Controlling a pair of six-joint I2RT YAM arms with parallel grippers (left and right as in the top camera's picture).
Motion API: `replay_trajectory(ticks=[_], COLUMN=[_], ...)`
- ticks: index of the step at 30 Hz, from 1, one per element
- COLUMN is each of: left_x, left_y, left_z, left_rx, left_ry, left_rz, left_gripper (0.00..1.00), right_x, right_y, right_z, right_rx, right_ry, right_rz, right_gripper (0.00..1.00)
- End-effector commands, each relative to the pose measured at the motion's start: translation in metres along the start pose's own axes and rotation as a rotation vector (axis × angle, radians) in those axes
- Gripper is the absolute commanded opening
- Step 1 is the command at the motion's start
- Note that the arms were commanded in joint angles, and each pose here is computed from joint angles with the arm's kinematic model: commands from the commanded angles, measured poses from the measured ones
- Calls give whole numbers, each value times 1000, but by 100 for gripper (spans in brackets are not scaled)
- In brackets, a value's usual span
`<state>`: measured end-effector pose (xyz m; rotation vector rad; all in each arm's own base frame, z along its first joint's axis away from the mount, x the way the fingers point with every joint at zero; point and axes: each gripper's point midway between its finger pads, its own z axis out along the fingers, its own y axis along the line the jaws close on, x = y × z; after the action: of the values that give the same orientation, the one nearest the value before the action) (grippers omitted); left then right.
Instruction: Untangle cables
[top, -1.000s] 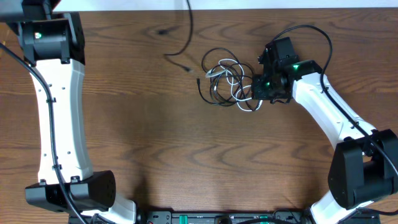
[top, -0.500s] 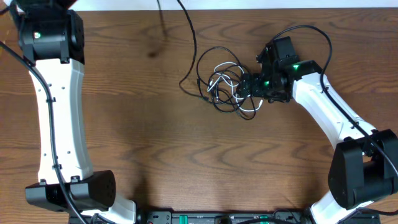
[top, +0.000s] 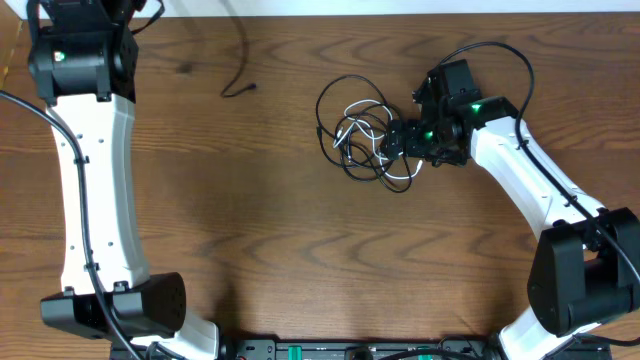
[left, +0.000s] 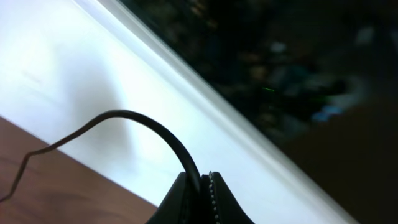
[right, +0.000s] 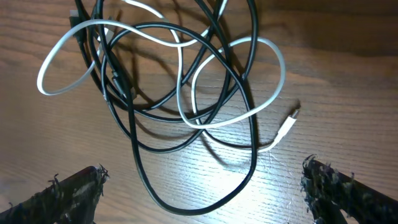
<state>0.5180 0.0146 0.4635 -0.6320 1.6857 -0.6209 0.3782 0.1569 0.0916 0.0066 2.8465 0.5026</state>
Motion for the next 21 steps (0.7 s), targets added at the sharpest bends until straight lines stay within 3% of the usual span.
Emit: replay_trajectory(ticks=[1, 6, 9, 12, 18, 21], left_x=[-7, 22, 40, 56, 81, 74], left_y=[41, 22, -27, -44, -25, 18], left_z=[16, 28, 25, 22, 54, 84], left_rx=[-188, -41, 221, 326, 308, 191], left_ry=[-59, 67, 147, 204, 254, 213], left_rz=[254, 250, 277, 316, 337, 328], left_gripper=[7, 8, 8, 8, 7, 7], right_x=[-2, -1, 2, 4, 10, 16], right_y=[-4, -5, -6, -8, -24, -27], right_z=[-2, -2, -2, -2, -6, -7], right_rx=[17, 20, 26, 24, 46, 54], right_ry=[-10, -5, 8, 18, 54, 79], right_rz=[4, 4, 8, 19, 72, 81], right_gripper=[99, 99, 99, 99, 99, 99])
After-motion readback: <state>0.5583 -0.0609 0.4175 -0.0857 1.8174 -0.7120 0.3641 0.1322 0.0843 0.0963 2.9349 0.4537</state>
